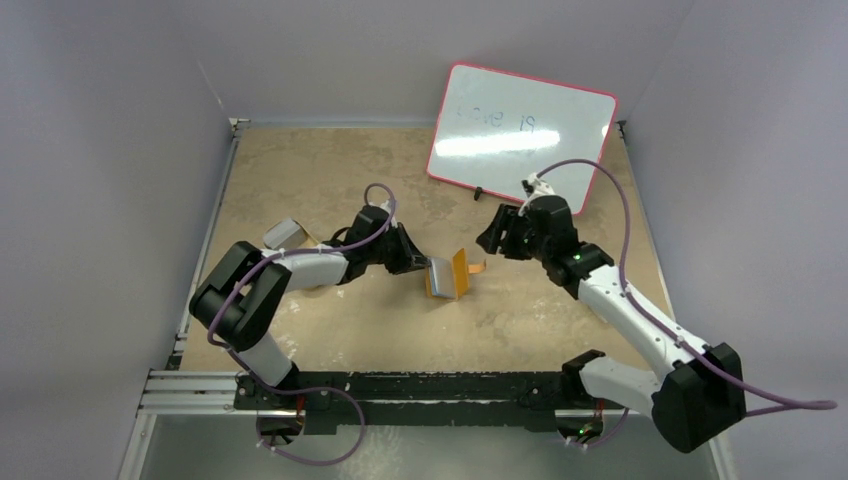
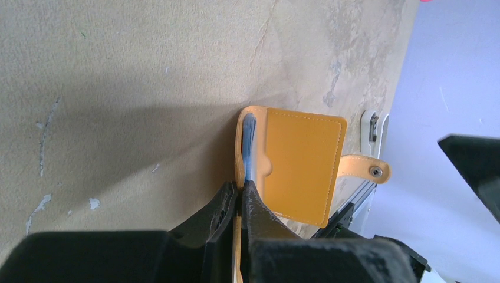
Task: Put the credit cards into the card holder
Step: Open the card holder at the center of the board.
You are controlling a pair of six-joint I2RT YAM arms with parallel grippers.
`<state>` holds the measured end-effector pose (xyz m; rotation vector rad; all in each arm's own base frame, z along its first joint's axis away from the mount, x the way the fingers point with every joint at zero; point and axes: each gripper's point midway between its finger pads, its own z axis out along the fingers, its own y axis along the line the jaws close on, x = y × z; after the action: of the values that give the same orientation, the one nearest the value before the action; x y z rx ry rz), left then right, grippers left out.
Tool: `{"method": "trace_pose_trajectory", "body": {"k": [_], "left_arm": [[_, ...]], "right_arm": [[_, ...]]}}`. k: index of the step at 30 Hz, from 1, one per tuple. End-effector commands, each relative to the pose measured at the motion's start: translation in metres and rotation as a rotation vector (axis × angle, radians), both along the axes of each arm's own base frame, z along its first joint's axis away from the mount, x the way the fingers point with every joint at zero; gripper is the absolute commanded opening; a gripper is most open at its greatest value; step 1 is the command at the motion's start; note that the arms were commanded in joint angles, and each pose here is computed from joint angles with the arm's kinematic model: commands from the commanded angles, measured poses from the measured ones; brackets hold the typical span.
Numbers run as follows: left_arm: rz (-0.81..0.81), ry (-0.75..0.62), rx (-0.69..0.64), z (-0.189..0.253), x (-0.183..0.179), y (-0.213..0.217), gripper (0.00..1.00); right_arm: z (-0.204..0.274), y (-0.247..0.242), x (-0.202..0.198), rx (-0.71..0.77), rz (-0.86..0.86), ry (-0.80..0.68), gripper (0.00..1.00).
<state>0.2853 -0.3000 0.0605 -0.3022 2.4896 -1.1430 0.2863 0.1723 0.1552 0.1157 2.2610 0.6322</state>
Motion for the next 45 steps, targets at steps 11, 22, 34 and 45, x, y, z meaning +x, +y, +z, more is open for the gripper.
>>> {"method": "trace_pose_trajectory", "body": {"k": [11,22,34,45], "left_arm": [[-0.015,-0.064,-0.045,0.030,0.005,-0.014,0.00],[-0.029,-0.066,-0.036,0.031,0.003,-0.015,0.00],[-0.048,-0.062,0.021,0.022,0.000,-0.010,0.00],[-0.071,-0.060,0.084,0.014,0.001,-0.005,0.00]], "right_arm": [[-0.034,0.094,-0.028,-0.061,0.184,0.062,0.63],[-0.073,0.101,-0.024,-0.112,0.197,0.122,0.65],[-0.086,0.086,-0.018,-0.191,0.131,0.137,0.61],[-0.094,0.056,-0.027,-0.296,0.057,0.184,0.58]]}}
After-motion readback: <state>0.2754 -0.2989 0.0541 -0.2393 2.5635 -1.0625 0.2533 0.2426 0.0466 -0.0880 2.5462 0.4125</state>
